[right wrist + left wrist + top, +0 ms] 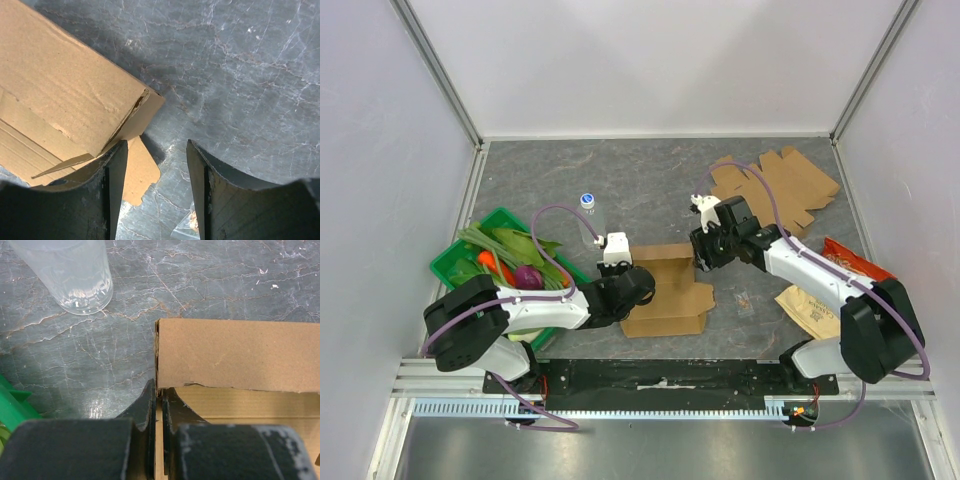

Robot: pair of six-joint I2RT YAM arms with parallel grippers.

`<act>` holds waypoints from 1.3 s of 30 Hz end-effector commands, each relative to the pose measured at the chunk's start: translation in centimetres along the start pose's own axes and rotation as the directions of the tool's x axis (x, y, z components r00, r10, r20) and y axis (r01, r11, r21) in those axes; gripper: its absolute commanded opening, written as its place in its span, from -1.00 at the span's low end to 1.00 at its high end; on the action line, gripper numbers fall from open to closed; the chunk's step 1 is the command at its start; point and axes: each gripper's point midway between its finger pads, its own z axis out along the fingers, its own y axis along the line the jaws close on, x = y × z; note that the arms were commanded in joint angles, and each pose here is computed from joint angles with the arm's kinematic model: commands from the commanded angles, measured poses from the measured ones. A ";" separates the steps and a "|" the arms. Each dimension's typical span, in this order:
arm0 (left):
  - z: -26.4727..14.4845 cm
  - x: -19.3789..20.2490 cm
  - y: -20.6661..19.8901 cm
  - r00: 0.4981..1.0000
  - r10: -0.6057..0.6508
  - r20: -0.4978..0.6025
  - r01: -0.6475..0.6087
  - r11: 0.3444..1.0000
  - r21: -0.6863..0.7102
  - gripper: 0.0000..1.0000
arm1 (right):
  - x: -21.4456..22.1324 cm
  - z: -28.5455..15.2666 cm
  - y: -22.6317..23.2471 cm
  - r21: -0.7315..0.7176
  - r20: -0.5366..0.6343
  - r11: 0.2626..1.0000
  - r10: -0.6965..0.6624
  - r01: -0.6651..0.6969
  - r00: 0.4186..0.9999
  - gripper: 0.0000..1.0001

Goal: Fold the paper box

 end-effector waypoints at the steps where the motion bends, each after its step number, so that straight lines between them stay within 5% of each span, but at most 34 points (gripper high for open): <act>1: 0.1 -0.4 -0.2 1.000 0.017 0.017 -0.017 1.000 -0.007 -0.96 | -1.0 0.2 1.4 -0.046 0.074 0.999 -0.003 0.006 0.997 0.19; 11: 0.0 -0.3 -0.1 1.000 0.010 0.010 -0.010 1.000 -0.005 -0.96 | -1.0 -0.5 4.3 -0.071 0.254 0.997 0.036 -0.018 0.966 0.25; 15: 0.0 0.0 0.3 1.000 0.012 0.007 -0.012 1.000 -0.012 -0.96 | -3.6 -2.4 4.6 -0.043 0.486 0.999 0.012 0.010 0.874 0.27; 18: 0.0 0.1 0.2 1.000 0.013 0.004 -0.013 1.000 -0.013 -0.96 | -3.3 -2.5 3.0 0.037 0.555 0.999 -0.004 -0.020 0.832 0.25; 26: 0.0 0.3 0.5 1.000 0.014 0.001 -0.014 1.000 -0.018 -0.96 | -3.7 -1.4 3.2 0.044 0.572 0.998 -0.059 0.041 0.818 0.14; 30: 0.0 0.3 0.4 1.000 0.015 -0.001 -0.015 1.000 -0.016 -0.96 | -4.2 -2.7 5.5 -0.087 0.547 0.996 0.028 0.024 0.837 0.41; 35: 0.1 0.4 0.2 1.000 0.018 -0.004 -0.018 1.000 -0.015 -0.96 | -4.0 -6.5 4.0 -0.048 0.569 0.993 0.116 -0.108 0.814 0.47; 39: 0.1 0.5 0.4 1.000 0.021 -0.005 -0.021 1.000 -0.016 -0.96 | -2.5 -10.2 -0.1 0.121 0.606 0.950 0.160 -0.288 0.779 0.47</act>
